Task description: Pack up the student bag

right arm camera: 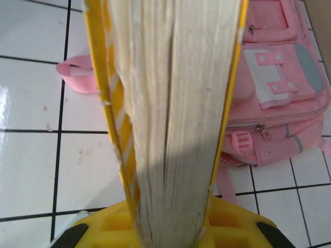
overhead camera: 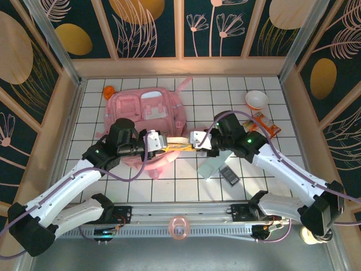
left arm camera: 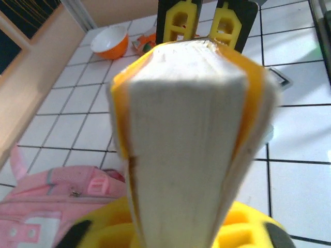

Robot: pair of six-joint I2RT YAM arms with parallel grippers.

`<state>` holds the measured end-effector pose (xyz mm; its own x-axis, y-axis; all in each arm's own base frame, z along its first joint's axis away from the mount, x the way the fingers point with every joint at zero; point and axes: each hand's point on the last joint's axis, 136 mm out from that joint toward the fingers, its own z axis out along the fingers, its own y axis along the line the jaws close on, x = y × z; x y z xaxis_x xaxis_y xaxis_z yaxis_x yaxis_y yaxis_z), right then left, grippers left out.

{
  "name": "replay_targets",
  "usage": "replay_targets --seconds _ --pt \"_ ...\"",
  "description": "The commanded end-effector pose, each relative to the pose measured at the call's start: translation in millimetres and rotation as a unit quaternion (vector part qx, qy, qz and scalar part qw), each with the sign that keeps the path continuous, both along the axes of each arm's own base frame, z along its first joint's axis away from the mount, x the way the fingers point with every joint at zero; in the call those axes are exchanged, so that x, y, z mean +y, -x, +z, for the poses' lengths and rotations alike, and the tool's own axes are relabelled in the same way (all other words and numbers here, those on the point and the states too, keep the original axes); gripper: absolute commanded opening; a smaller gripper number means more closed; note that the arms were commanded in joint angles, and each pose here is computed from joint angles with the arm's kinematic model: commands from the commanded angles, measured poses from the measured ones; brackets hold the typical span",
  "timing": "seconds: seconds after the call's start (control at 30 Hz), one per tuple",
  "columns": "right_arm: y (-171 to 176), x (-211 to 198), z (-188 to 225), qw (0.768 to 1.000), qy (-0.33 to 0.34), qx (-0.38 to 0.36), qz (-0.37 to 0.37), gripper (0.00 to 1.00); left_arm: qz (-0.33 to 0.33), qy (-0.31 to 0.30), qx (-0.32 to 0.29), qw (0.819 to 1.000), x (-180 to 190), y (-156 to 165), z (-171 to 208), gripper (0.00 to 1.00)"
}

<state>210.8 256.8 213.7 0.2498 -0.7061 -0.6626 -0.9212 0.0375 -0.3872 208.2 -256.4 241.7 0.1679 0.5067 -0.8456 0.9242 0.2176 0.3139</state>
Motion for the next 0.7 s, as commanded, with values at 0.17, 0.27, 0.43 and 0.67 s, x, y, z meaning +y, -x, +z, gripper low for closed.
replay_targets --seconds 0.17,0.27,0.43,0.67 --pt "-10 -45 94 0.949 -0.309 0.02 -0.056 0.71 -0.043 0.171 0.046 0.983 -5 10 39 0.0" --pt "-1 -56 93 0.93 -0.357 0.055 -0.071 0.76 -0.071 0.24 0.046 0.967 -8 18 62 0.0" --pt "9 -63 85 0.903 -0.41 0.109 -0.074 0.83 -0.111 0.292 0.065 0.948 -12 27 81 0.0" --pt "27 -52 88 0.883 -0.432 0.185 -0.008 0.86 -0.124 0.314 0.082 0.938 -14 30 97 0.0"
